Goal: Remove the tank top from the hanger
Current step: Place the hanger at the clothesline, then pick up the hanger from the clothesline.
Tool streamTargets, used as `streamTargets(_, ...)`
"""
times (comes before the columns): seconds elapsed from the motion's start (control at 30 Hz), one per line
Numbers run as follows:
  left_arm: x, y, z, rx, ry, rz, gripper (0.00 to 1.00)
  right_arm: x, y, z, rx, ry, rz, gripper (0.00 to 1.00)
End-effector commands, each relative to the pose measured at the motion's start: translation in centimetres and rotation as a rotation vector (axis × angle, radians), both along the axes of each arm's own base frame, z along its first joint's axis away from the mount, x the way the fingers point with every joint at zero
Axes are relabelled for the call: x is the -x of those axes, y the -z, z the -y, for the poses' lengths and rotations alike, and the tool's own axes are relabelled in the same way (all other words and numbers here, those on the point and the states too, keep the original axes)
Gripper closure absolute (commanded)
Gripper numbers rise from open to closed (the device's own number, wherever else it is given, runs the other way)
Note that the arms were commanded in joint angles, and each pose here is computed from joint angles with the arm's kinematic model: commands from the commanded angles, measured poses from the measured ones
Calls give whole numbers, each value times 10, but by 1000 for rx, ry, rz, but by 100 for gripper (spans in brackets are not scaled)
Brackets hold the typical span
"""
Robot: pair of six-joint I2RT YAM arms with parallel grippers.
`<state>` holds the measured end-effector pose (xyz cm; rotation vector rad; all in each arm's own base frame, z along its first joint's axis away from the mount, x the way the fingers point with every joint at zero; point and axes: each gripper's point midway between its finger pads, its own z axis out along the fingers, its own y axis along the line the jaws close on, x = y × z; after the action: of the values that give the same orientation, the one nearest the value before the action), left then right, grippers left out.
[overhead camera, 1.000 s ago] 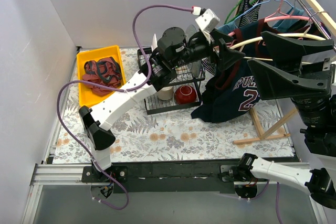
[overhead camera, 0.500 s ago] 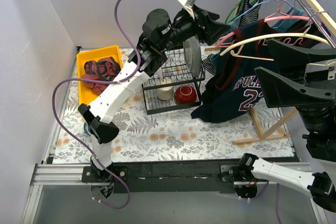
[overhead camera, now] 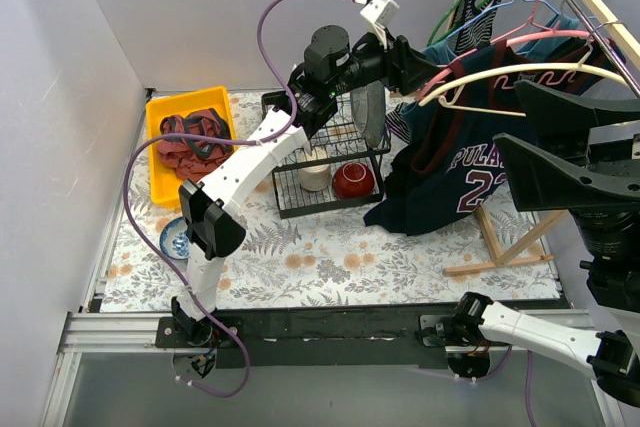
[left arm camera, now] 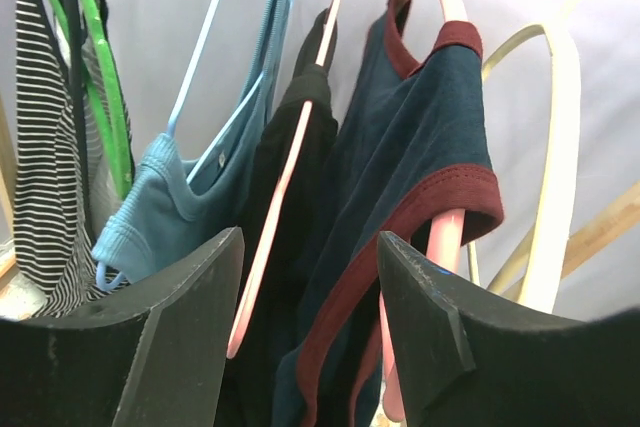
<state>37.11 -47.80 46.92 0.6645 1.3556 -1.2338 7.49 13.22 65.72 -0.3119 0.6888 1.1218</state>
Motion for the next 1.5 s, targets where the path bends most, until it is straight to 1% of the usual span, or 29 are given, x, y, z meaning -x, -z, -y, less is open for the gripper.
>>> streamTargets(0.0,19,-31,-10,42,33,49,43,3,-7,8,-42,7,19,6)
streamTargets(0.17,20,-41,-16,59,9,61,42,2,-7,5,-35,6,19,6)
streamTargets(0.3,31,-68,-28,122,8,88,42,1,-6,2,-30,4,18,6)
streamTargets(0.37,33,-67,-30,126,7,76,41,1,-5,2,-31,3,17,7)
streamTargets(0.43,40,-82,-36,165,10,100,40,2,-5,2,-31,-2,22,7)
streamTargets(0.57,43,-89,-39,184,14,106,36,2,-5,2,-33,-7,19,7)
streamTargets(0.8,39,-64,-25,142,43,70,39,4,-3,1,-32,-25,17,7)
streamTargets(0.93,43,-57,-14,126,75,80,41,6,-4,2,-37,-28,17,8)
streamTargets(1.0,44,-49,-5,105,87,80,44,7,-4,3,-38,-30,21,8)
streamTargets(1.13,51,-47,3,87,102,104,44,6,-3,4,-38,-25,16,8)
streamTargets(1.27,50,-31,6,41,79,89,44,7,-2,5,-41,-26,17,8)
streamTargets(1.43,46,-24,8,21,58,90,45,9,-3,7,-46,-30,21,9)
streamTargets(1.47,45,-23,8,20,55,88,46,8,-3,7,-47,-30,20,9)
